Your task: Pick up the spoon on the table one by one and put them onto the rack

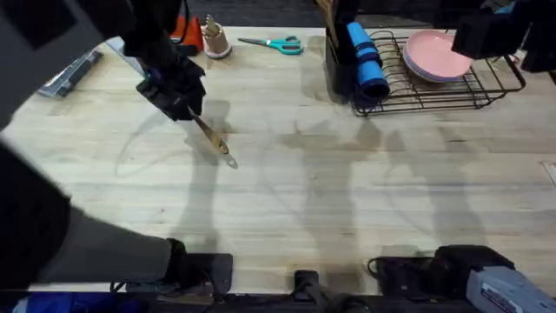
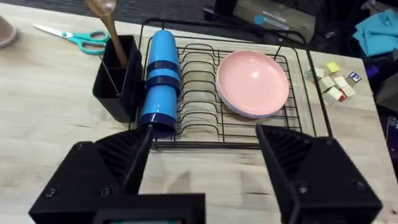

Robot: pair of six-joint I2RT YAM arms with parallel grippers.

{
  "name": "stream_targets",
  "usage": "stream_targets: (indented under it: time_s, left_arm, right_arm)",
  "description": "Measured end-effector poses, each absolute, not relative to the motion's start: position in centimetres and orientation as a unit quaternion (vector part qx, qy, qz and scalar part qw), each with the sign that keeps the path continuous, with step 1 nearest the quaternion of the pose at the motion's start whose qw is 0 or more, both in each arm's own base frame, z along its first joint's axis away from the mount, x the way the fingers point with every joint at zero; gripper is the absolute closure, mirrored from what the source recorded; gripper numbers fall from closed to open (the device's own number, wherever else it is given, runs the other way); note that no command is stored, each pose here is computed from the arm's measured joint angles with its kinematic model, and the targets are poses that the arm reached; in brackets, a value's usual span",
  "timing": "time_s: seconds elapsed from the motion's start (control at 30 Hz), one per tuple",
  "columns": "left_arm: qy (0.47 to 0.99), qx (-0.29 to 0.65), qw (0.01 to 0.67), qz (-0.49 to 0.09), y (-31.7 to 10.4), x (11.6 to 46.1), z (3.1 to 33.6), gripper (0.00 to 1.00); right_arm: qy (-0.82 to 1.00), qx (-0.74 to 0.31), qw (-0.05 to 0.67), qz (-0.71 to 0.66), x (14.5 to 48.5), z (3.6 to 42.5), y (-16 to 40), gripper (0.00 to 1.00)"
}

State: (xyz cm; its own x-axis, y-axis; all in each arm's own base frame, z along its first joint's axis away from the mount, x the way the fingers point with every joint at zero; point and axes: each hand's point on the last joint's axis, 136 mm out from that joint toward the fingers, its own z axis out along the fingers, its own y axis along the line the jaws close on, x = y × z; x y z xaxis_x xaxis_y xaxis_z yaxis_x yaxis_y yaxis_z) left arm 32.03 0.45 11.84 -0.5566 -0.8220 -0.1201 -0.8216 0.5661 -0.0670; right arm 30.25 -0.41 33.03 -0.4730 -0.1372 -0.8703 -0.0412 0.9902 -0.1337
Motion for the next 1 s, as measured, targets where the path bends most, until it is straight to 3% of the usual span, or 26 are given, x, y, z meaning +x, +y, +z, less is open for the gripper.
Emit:
stream_targets:
  time_s: [0.3, 0.53, 0.57, 0.7, 1.0]
  left_arm:
    - [0.902, -0.406, 0.141, -0.045, -2.6, 32.8, 15.7, 0.957]
    - [0.919, -0.331, 0.195, -0.087, -7.3, 34.6, 17.4, 0.957]
    - [0.921, -0.276, 0.245, -0.124, -10.6, 36.6, 18.9, 0.957]
    - [0.911, -0.207, 0.314, -0.17, -14.2, 39.1, 21.5, 0.957]
    - [0.867, -0.083, 0.441, -0.215, -18.6, 42.3, 27.0, 0.957]
  right_arm:
    - [0.857, -0.052, 0.511, -0.047, 30.3, 33.0, -0.4, 0.003]
    - [0.856, -0.052, 0.512, -0.047, 30.3, 33.1, -0.4, 0.003]
    - [0.856, -0.052, 0.512, -0.047, 30.3, 33.1, -0.4, 0.003]
    - [0.856, -0.052, 0.512, -0.047, 30.3, 33.1, -0.4, 0.003]
    - [0.855, -0.052, 0.514, -0.047, 30.3, 33.2, -0.4, 0.004]
